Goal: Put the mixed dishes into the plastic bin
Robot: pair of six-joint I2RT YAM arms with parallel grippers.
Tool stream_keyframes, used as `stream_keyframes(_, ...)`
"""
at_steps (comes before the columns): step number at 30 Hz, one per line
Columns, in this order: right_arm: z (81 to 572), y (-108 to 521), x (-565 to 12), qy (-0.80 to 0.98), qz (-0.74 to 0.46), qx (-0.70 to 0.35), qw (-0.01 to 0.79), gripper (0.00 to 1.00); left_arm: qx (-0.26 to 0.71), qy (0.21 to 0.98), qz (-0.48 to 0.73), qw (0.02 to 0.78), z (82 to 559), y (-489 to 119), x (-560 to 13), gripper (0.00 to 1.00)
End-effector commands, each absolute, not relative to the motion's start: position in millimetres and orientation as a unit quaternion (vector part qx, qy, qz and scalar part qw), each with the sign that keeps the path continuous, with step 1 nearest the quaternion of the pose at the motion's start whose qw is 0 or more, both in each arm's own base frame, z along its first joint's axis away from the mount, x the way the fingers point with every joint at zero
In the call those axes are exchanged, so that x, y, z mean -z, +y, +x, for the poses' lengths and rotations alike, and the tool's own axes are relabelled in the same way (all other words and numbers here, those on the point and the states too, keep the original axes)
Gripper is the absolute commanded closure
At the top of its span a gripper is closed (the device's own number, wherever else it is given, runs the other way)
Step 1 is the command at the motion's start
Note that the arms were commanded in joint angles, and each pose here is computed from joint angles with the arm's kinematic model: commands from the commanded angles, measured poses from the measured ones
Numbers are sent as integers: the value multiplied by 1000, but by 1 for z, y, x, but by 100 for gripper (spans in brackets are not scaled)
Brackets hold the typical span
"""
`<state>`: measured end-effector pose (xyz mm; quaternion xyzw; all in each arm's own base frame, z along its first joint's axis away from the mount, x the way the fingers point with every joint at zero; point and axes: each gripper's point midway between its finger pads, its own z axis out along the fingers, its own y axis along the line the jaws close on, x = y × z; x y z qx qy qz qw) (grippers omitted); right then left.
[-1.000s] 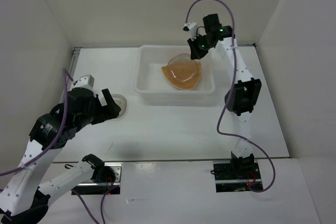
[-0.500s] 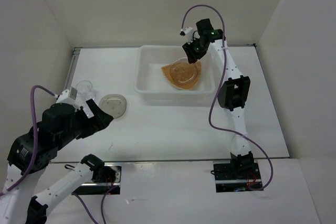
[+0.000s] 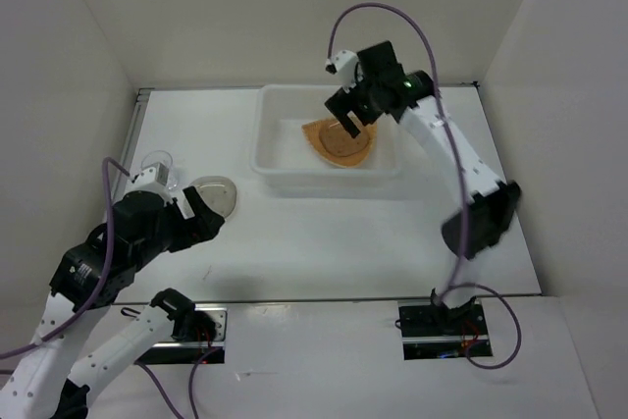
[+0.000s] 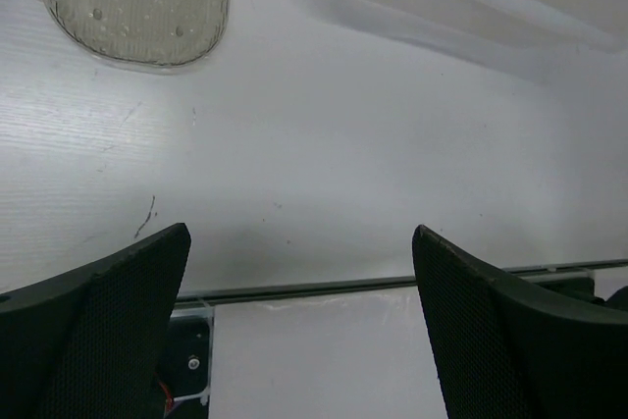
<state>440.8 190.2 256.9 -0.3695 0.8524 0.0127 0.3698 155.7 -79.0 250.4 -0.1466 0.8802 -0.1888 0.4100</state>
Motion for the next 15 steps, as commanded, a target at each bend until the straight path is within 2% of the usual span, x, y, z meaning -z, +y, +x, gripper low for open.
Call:
stream_keyframes(1, 375, 144, -306, 834, -343, 17, 431, 4, 193, 859, -115, 459, 185, -86, -266, 0)
stream_keyframes(2, 353, 128, -260, 855, -347, 33, 384, 4, 185, 869, -116, 444, 194, -91, -257, 0)
stream_keyframes(4, 320, 89, -274, 852, -314, 60, 416, 3, 159, 885, -104, 425, 214, -97, -242, 0)
stream_keyframes(6, 295, 63, -255, 866, -283, 58, 408, 2, 115, 897, -127, 406, 224, -90, -232, 0)
stream_keyframes(7, 283, 42, -273, 859, -242, 68, 446, 2, 87, 902, -138, 400, 231, -82, -227, 0)
stream_keyframes(8, 276, 34, -268, 861, -225, 65, 451, 2, 48, 910, -149, 384, 245, -76, -215, 0)
stream_keyframes(10, 262, 31, -270, 858, -206, 39, 468, 2, 35, 919, -134, 369, 261, -79, -207, 0)
stream_keyframes(11, 251, 30, -266, 856, -201, 32, 476, 2, 36, 934, -126, 333, 271, -87, -188, 0)
stream_keyframes(15, 256, 16, -276, 841, -159, 44, 515, 2, 29, 957, -140, 252, 300, -82, -138, 0)
